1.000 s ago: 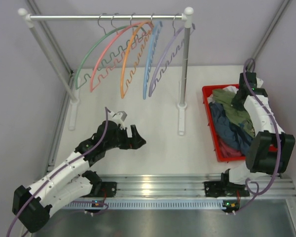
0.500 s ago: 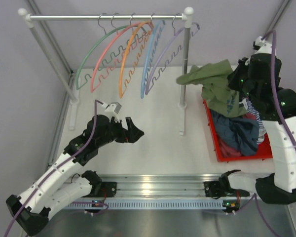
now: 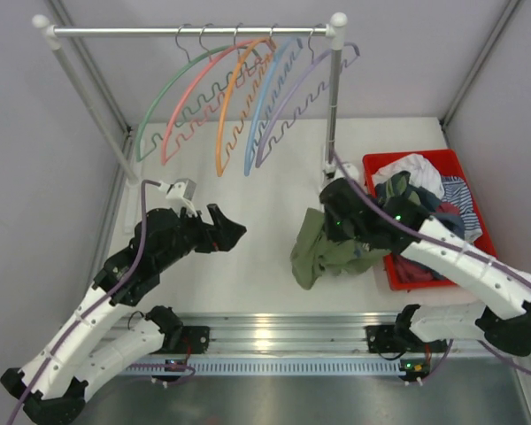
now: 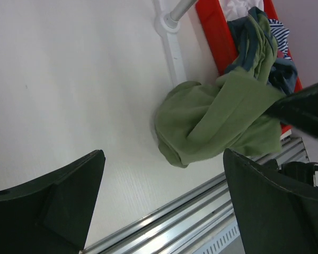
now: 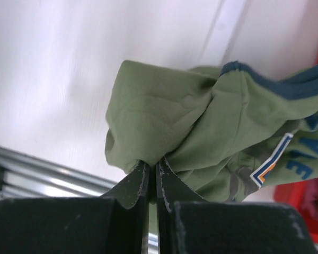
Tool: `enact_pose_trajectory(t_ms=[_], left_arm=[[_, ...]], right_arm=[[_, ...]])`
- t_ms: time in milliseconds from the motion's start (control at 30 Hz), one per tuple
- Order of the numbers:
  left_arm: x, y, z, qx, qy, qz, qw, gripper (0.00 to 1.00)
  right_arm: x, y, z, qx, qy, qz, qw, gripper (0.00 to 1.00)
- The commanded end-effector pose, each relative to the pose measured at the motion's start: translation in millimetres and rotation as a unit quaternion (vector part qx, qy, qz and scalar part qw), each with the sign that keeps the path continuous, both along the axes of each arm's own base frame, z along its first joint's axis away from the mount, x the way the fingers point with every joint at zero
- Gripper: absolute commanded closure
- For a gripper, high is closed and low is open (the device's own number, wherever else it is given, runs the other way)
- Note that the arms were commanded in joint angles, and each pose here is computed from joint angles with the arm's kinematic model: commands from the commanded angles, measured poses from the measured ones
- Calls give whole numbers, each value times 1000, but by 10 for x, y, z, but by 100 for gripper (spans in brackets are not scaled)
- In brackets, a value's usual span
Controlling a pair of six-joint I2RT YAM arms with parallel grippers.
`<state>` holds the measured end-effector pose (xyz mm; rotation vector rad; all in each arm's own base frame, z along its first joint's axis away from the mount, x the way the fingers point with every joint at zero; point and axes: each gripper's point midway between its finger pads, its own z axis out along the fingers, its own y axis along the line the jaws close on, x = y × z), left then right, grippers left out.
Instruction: Place the tank top on the hanger
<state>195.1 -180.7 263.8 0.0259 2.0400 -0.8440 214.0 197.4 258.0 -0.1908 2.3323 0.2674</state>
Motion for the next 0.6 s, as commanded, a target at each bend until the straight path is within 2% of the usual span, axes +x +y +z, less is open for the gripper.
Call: enact_pose_trajectory(t_ms=[0,200,367,433,567], left_arm=[[54,125,23,2,7,47,999,2],[91,62,-370,8,49,51,997,2],[147,-79,-667,3,76,41,996,2],[166,-139,-726,0,82,33,996,2],[246,-331,-793,-16,84,6,996,2]], right_arm=[[-172,711,-136,89,-5,37,995,100],[-725,1492,-748,114,52,140,982,100],[-1232,1816,-1045,101,80,221,967,99],[-1278,1732,-1194,80,94,214,969,95],[-1361,1469,-1276,97,103,196,970,78]])
